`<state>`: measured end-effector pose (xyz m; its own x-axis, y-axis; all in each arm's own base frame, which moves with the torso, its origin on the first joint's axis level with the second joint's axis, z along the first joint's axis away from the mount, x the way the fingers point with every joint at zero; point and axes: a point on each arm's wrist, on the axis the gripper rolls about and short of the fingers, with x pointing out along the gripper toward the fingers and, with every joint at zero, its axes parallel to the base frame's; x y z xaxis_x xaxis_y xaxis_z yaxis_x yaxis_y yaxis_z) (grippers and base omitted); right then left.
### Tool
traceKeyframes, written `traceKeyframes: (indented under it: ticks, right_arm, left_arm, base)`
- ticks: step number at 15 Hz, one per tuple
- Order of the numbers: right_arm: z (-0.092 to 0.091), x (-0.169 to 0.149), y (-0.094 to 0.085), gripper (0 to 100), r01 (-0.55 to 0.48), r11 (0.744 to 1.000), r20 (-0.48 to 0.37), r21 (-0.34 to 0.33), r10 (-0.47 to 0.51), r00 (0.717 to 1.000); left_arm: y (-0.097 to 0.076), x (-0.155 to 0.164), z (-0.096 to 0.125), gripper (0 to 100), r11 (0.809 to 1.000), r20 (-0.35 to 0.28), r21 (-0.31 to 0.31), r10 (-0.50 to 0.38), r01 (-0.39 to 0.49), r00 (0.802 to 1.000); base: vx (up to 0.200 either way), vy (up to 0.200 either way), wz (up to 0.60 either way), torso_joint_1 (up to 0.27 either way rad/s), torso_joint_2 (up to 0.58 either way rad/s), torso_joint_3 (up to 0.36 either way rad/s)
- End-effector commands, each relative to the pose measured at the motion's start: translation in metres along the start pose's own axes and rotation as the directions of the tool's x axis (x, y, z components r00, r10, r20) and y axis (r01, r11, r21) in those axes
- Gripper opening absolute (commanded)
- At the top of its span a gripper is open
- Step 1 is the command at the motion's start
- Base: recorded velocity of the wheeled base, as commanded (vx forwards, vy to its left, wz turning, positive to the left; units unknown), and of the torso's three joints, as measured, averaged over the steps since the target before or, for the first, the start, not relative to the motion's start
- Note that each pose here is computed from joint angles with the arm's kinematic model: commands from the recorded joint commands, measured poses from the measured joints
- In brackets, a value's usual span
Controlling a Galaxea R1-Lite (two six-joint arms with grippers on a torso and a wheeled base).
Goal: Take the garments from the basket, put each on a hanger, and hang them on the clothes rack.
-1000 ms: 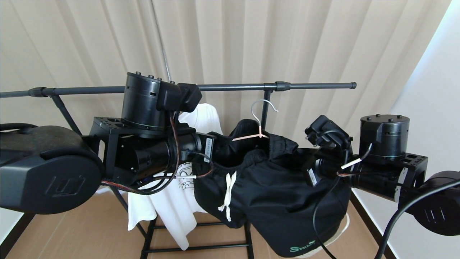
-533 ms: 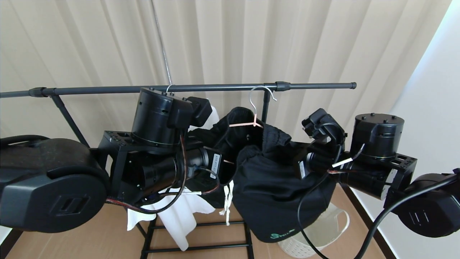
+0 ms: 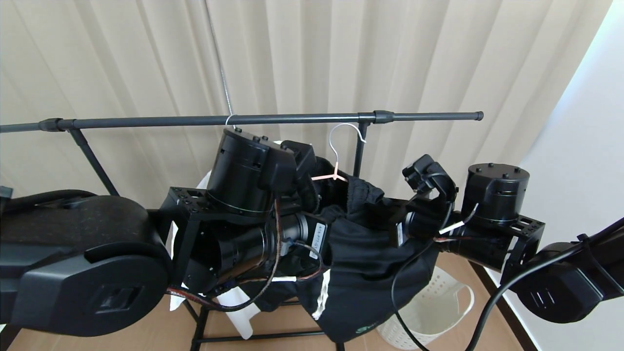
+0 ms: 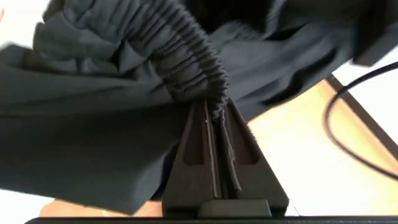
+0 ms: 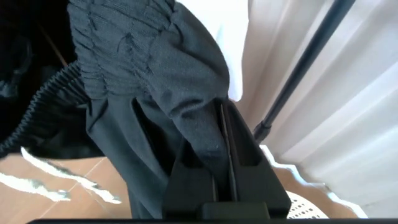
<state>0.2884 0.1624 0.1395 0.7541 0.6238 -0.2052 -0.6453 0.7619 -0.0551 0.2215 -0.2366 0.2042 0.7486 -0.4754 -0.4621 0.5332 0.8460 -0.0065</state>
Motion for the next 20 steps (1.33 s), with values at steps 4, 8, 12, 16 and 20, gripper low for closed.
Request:
traceKeyframes:
  ticks: [4,8,12,16,20]
  right_arm:
    - [0.002,-0.001,-0.001,0,0.001,1.000,0.012,0.019,-0.001,1.000]
    - [0.006,-0.004,-0.003,0,-0.003,1.000,0.078,0.027,0.001,0.997]
    - [0.011,-0.013,-0.004,0,-0.042,0.999,0.105,0.022,0.039,0.994]
    - [0.012,-0.018,-0.006,0,-0.063,0.998,0.139,0.008,0.061,0.988]
    - [0.010,-0.019,-0.006,0,-0.063,0.998,0.138,0.009,0.061,0.989]
  left_arm:
    - [-0.001,0.003,-0.004,0,1.000,-0.016,-0.003,0.000,0.000,1.000]
    - [0.003,0.004,-0.004,0,1.000,-0.020,-0.009,0.014,-0.014,1.000]
    - [0.008,0.012,-0.007,0,0.999,-0.035,-0.014,0.031,-0.031,0.999]
    - [0.007,0.018,-0.009,0,0.999,-0.044,-0.026,0.033,-0.034,0.998]
    - [0.007,0.015,-0.009,100,0.999,-0.041,-0.026,0.033,-0.034,0.999]
  base:
    - [0.000,0.000,0.00,0.000,0.00,0.000]
    - [0.000,0.000,0.00,0.000,0.00,0.000]
    - [0.000,0.000,0.00,0.000,0.00,0.000]
    - [0.000,0.000,0.00,0.000,0.00,0.000]
    - [0.000,0.000,0.00,0.000,0.00,0.000]
